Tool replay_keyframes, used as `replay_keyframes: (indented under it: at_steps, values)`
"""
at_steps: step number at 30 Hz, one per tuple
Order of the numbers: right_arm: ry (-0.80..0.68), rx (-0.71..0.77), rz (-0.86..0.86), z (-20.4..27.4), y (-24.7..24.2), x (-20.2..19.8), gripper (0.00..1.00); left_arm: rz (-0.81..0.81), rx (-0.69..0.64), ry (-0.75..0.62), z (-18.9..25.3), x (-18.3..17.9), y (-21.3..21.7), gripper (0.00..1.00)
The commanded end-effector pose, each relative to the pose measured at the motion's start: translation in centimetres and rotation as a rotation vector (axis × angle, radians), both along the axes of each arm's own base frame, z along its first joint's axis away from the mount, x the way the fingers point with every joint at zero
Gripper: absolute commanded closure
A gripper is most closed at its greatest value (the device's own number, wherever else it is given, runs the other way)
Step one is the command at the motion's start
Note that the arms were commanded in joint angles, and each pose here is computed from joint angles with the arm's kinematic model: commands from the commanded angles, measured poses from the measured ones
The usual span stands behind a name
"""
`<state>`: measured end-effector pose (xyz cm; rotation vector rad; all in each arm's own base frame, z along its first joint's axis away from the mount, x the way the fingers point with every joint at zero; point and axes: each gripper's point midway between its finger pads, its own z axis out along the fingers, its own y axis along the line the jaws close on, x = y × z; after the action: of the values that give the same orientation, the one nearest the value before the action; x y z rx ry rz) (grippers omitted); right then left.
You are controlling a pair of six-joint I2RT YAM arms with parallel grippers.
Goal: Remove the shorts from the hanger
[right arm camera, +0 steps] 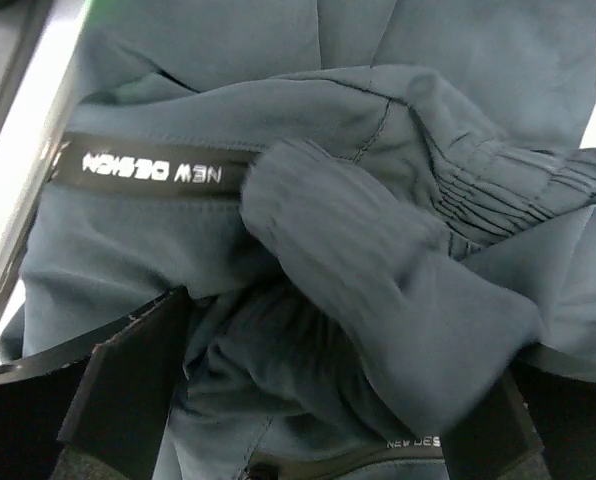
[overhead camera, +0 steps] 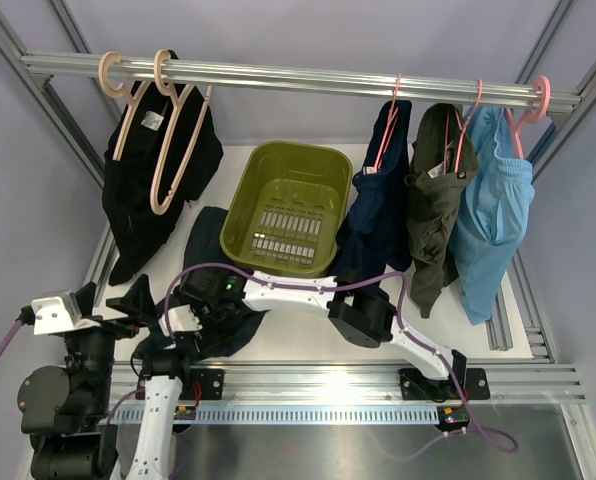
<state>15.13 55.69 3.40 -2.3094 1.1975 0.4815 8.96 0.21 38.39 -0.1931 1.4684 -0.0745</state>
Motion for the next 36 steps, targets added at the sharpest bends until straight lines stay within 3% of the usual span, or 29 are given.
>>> replay_keyframes:
  at_steps: [1,4,5,7,8,11,12,15,23,28,36]
  values:
    - [-0.015,0.003,-0.084,-0.5,0.2,0.9,0.1,0.017,0.039,-0.02,0.7,-0.9,0.4,0.01]
    - [0.047,-0.018,-0.084,-1.3,-0.5,-0.3,0.26,0.009,0.046,-0.038,1.4,-1.2,0.2,0.01]
    - [0.061,-0.007,-0.086,-0.6,-0.5,-0.6,0.39,0.008,0.048,-0.044,1.6,-1.3,0.2,0.01]
    - [0.113,-0.002,-0.078,-0.5,-1.0,-1.6,0.51,0.003,0.047,-0.064,2.3,-1.6,0.1,0.01]
    - [0.12,0.029,-0.07,1.1,-0.9,-1.9,0.65,0.002,0.048,-0.081,2.7,-1.9,0.0,0.01]
    - [0.169,0.086,-0.03,4.0,-1.0,-3.3,0.8,-0.006,0.041,-0.125,4.0,-2.4,-0.2,0.01]
    - [0.185,0.093,-0.014,4.9,-1.3,-3.8,0.89,-0.011,0.038,-0.14,4.4,-2.5,-0.3,0.01]
    - [0.274,0.157,0.055,9.6,-1.7,-5.8,0.97,-0.016,0.02,-0.165,5.4,-2.7,-0.4,0.01]
    - [0.371,0.391,0.182,23.9,-3.1,-8.3,1.0,-0.061,-0.002,-0.24,7.7,-3.6,-1.3,0.01]
    - [0.412,0.502,0.171,30.0,-5.2,-7.7,1.0,-0.061,-0.003,-0.252,8.2,-3.8,-1.3,0.01]
    - [0.366,0.711,-0.038,39.7,-10.6,-0.1,1.0,-0.066,-0.009,-0.233,7.5,-2.9,-1.3,0.01]
